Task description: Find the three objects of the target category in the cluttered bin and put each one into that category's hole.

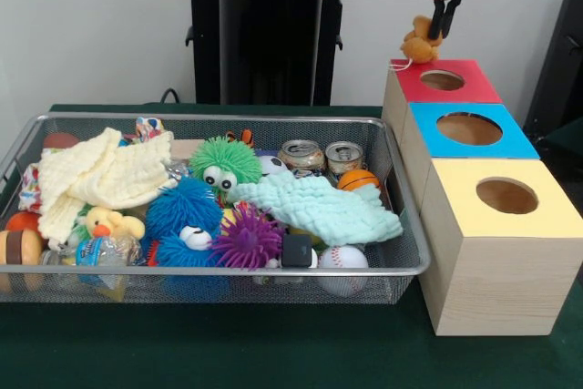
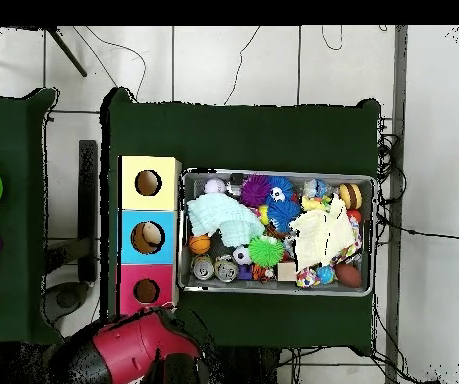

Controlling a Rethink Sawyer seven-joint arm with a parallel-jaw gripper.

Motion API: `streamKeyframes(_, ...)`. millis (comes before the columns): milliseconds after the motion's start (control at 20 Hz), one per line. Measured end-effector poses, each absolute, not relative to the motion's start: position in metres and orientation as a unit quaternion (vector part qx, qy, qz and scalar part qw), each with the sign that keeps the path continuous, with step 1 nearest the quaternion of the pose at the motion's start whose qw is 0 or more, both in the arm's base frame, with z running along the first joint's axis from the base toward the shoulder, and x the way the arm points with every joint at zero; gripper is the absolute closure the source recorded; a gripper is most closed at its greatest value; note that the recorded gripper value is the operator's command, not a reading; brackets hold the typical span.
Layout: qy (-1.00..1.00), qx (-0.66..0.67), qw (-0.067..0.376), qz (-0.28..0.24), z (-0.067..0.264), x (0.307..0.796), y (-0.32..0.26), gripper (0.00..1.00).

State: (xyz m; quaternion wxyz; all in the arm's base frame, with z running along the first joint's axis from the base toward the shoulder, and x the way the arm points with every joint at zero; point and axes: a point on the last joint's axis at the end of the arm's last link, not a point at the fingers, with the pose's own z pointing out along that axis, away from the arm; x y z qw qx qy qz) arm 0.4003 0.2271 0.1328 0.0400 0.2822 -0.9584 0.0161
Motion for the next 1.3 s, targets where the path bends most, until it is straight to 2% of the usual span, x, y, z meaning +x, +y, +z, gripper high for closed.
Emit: streamKeyframes(1300, -0.968, 0.243, 0.055, 0.017, 0.127, 0.393, 0.238, 1.00)
